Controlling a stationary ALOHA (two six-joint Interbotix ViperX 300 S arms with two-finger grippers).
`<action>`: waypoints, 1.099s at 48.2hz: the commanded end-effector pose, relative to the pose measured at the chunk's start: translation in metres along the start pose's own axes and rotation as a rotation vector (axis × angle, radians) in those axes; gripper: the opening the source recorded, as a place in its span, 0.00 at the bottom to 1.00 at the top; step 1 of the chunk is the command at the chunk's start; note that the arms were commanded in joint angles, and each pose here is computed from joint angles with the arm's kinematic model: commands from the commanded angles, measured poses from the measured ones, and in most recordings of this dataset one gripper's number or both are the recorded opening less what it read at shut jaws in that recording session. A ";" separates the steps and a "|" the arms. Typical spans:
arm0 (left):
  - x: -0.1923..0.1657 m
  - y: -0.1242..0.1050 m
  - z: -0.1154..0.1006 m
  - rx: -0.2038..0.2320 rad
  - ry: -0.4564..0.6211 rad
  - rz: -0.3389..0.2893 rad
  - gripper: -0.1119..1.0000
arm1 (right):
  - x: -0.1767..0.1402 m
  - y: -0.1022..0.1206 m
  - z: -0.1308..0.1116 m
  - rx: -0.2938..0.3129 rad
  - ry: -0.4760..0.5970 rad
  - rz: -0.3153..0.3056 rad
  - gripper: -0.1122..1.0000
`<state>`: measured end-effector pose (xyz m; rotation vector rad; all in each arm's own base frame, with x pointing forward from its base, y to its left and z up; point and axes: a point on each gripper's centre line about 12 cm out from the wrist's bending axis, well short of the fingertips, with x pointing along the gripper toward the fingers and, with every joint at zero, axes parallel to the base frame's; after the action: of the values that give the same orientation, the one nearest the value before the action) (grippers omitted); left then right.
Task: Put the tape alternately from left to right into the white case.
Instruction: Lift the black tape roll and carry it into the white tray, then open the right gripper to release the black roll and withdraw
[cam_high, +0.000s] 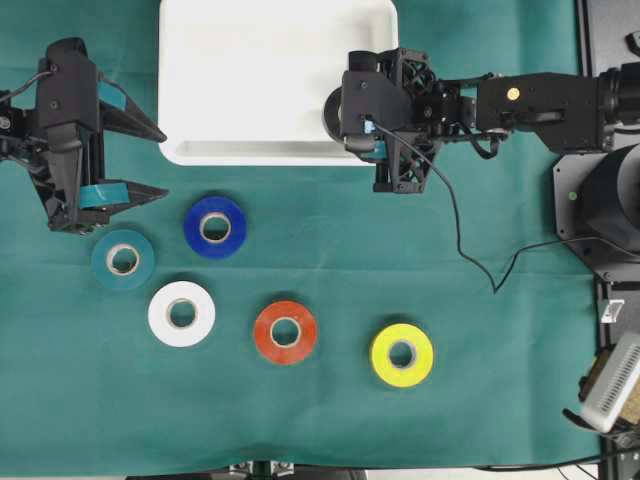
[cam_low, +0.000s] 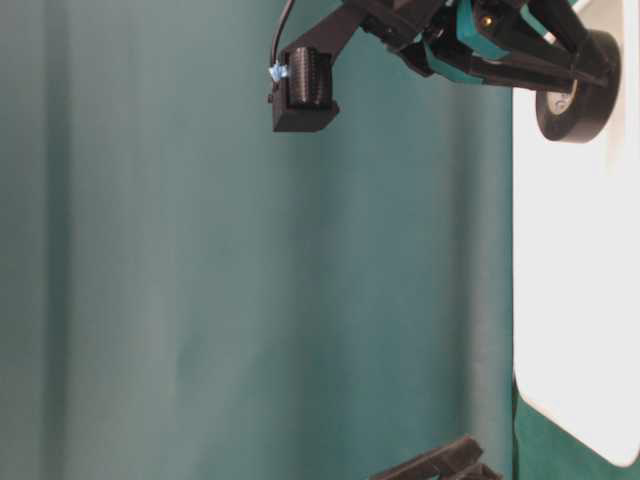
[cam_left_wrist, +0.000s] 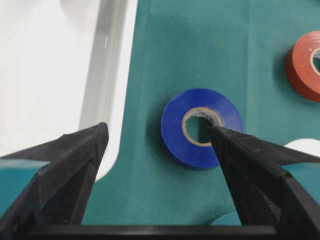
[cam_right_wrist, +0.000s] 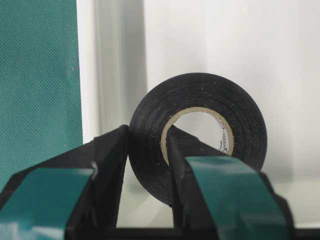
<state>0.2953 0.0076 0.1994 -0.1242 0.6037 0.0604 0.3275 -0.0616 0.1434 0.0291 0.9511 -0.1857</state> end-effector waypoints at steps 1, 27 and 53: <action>-0.002 0.000 0.006 -0.002 -0.021 -0.001 0.68 | -0.005 0.000 0.012 -0.002 -0.039 0.001 0.29; -0.002 -0.001 0.005 -0.002 -0.021 -0.002 0.68 | -0.005 0.000 0.010 -0.001 -0.034 0.001 0.29; -0.002 -0.001 0.005 -0.001 -0.015 -0.003 0.68 | -0.005 0.000 0.010 -0.002 -0.031 0.000 0.77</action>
<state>0.2949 0.0071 0.1987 -0.1252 0.6069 0.0595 0.3275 -0.0611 0.1433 0.0282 0.9525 -0.1849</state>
